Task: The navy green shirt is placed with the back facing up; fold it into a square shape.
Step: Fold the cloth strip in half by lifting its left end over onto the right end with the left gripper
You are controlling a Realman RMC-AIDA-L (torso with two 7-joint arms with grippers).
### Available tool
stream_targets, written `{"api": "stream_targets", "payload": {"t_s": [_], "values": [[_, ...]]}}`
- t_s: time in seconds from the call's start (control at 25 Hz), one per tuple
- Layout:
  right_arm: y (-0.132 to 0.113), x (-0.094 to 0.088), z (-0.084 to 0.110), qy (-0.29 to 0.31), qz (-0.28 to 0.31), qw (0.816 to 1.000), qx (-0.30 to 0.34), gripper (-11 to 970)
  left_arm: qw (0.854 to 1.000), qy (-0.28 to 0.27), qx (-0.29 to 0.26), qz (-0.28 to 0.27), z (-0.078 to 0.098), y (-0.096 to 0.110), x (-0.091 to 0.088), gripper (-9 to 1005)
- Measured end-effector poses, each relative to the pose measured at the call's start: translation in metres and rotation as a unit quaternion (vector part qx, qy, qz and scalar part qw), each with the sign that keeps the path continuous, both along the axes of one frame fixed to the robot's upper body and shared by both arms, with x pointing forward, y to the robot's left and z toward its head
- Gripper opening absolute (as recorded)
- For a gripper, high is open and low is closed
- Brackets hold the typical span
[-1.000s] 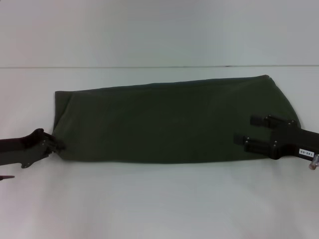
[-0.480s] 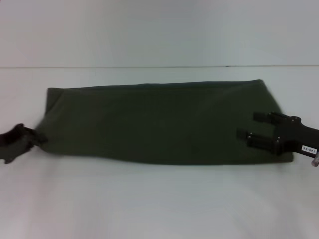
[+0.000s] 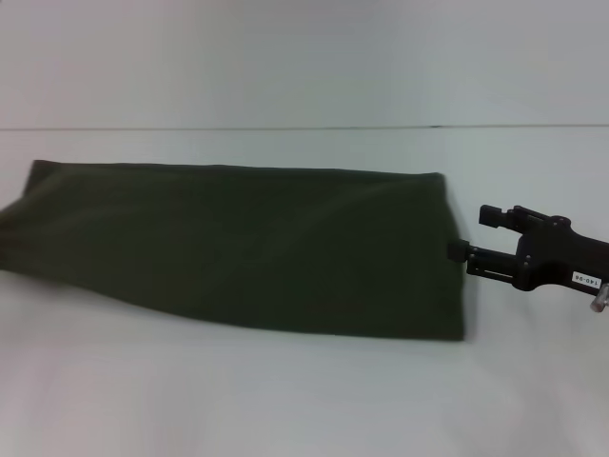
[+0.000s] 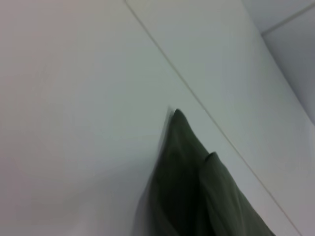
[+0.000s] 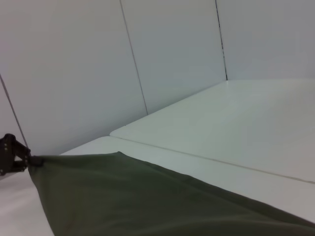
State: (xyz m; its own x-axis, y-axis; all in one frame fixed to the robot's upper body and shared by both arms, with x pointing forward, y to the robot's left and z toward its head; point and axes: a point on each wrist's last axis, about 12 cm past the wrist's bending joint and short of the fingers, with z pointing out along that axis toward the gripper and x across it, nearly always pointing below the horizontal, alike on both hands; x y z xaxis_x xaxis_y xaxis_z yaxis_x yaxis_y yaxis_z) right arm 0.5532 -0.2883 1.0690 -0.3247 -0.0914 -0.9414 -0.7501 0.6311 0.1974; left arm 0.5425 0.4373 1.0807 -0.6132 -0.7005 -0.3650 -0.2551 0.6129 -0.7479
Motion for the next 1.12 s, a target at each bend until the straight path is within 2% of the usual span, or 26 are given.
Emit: {"api": "stream_targets", "payload": {"t_s": [0.28, 0.44, 0.56, 0.88, 1.12], "values": [[0.002, 0.001, 0.0, 0.0, 0.002, 1.0, 0.002, 858, 0.999, 0.001, 0.026, 0.044, 0.008, 0.03, -0.01, 44], [0.002, 0.001, 0.0, 0.001, -0.001, 1.0, 0.001, 858, 0.999, -0.001, 0.026, 0.048, 0.009, 0.031, -0.01, 44], [0.002, 0.001, -0.003, 0.006, -0.007, 1.0, -0.001, 858, 0.999, -0.007, 0.016, 0.033, 0.012, 0.024, -0.005, 45], [0.003, 0.001, -0.007, 0.014, -0.013, 1.0, 0.0, 857, 0.995, -0.068, -0.046, -0.053, 0.037, -0.026, 0.032, 43], [0.006, -0.001, -0.014, 0.027, -0.015, 1.0, 0.002, 856, 0.974, -0.143, -0.091, -0.149, 0.07, -0.085, 0.067, 42]]}}
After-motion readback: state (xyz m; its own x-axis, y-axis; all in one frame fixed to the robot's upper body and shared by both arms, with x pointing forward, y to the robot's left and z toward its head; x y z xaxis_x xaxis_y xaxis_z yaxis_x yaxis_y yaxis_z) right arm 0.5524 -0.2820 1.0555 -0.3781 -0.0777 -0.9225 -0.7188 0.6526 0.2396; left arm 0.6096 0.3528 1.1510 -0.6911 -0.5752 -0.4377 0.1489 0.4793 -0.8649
